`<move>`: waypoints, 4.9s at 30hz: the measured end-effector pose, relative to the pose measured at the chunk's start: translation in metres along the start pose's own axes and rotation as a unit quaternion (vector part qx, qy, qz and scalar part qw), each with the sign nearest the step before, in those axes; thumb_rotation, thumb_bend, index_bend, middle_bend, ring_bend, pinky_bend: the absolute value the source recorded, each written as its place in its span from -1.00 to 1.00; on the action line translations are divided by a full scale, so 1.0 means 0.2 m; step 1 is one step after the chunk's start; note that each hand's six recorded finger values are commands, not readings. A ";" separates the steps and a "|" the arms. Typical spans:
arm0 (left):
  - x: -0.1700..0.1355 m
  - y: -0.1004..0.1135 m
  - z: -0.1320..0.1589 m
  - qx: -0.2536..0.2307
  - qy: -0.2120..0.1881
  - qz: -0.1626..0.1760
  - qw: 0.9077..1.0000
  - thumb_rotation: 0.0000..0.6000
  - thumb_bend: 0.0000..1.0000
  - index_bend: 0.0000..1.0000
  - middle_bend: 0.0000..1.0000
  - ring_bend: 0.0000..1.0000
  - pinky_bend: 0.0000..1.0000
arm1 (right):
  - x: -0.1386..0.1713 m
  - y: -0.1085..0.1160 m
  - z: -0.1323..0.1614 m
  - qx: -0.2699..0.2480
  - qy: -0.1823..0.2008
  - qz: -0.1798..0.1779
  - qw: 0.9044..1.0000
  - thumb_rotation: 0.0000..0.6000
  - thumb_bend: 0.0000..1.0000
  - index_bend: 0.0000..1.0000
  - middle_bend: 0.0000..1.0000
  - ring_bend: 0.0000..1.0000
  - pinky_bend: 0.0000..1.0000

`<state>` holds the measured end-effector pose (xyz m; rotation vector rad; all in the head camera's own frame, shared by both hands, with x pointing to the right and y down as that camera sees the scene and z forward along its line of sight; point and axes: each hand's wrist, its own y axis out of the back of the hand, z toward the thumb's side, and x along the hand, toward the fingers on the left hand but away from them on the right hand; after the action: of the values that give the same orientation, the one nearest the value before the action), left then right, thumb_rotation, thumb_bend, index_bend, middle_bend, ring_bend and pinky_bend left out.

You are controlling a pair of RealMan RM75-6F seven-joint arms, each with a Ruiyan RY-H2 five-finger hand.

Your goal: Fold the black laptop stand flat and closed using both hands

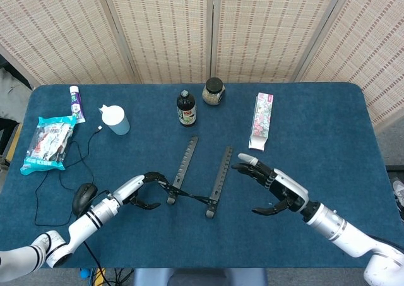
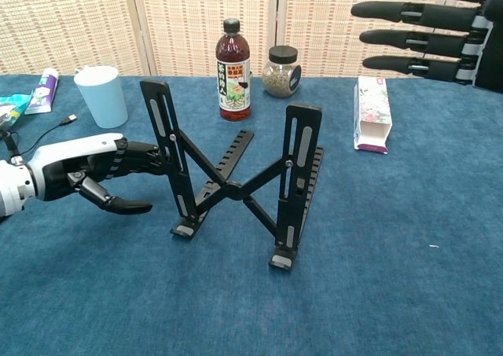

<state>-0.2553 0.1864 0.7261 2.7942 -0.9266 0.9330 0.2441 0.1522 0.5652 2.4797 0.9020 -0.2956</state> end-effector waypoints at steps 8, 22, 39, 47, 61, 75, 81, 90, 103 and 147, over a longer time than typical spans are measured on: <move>-0.03 0.01 -0.03 -0.007 0.008 0.002 1.000 1.00 -0.56 -0.36 -0.45 -0.73 -0.90 | -0.01 -0.01 0.00 0.000 -0.001 0.001 1.000 1.00 -0.78 -1.00 -0.70 -0.93 -0.90; 0.00 0.01 -0.01 -0.010 0.003 -0.003 1.000 1.00 -0.56 -0.36 -0.45 -0.73 -0.90 | 0.00 -0.01 -0.01 0.000 0.000 0.001 1.000 1.00 -0.78 -1.00 -0.70 -0.93 -0.90; -0.01 -0.03 0.00 -0.013 0.004 -0.016 1.000 1.00 -0.56 -0.36 -0.45 -0.73 -0.90 | 0.01 0.00 -0.01 -0.002 0.000 -0.002 1.000 1.00 -0.78 -1.00 -0.70 -0.93 -0.90; -0.02 -0.02 0.01 -0.008 -0.001 -0.012 1.000 1.00 -0.56 -0.36 -0.45 -0.73 -0.88 | 0.01 0.00 -0.01 0.005 0.002 -0.002 1.000 1.00 -0.78 -1.00 -0.70 -0.93 -0.90; -0.10 0.23 0.09 0.075 -0.016 0.062 0.995 1.00 -0.56 -0.39 -0.45 -0.74 -0.88 | 0.02 -0.01 0.00 0.176 -0.028 -0.009 0.984 1.00 -0.70 -1.00 -0.77 -1.00 -0.90; -0.29 0.41 0.13 0.193 0.011 0.125 0.973 1.00 -0.56 -0.47 -0.58 -0.87 -0.88 | -0.07 -0.08 -0.06 0.267 -0.091 -0.008 0.959 1.00 -0.81 -1.00 -0.80 -1.00 -0.90; -0.35 0.45 0.15 0.246 0.024 0.152 0.957 1.00 -0.56 -0.48 -0.59 -0.87 -0.91 | -0.18 -0.15 -0.09 0.261 -0.089 0.000 0.961 1.00 -0.80 -1.00 -0.80 -1.00 -0.90; -0.41 0.50 0.18 0.270 0.029 0.181 0.945 1.00 -0.56 -0.48 -0.59 -0.88 -0.92 | -0.30 -0.22 -0.13 0.272 -0.093 0.008 0.958 1.00 -0.78 -1.00 -0.80 -1.00 -0.90; -0.44 0.51 0.21 0.289 0.025 0.191 0.938 1.00 -0.56 -0.48 -0.59 -0.88 -0.92 | -0.43 -0.19 -0.22 0.315 -0.101 -0.034 0.943 1.00 -0.70 -1.00 -0.80 -1.00 -0.90; -0.04 0.53 0.17 0.504 0.053 0.097 0.857 1.00 -0.56 -0.47 -0.60 -0.87 -0.92 | -0.19 0.10 0.00 0.711 -0.061 -0.092 0.695 1.00 -0.87 -1.00 -0.90 -1.00 -1.00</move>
<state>-0.3024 0.0954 0.6794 3.3780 -0.8673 2.0909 0.2285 0.1183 0.5850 3.5532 1.0254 -1.7999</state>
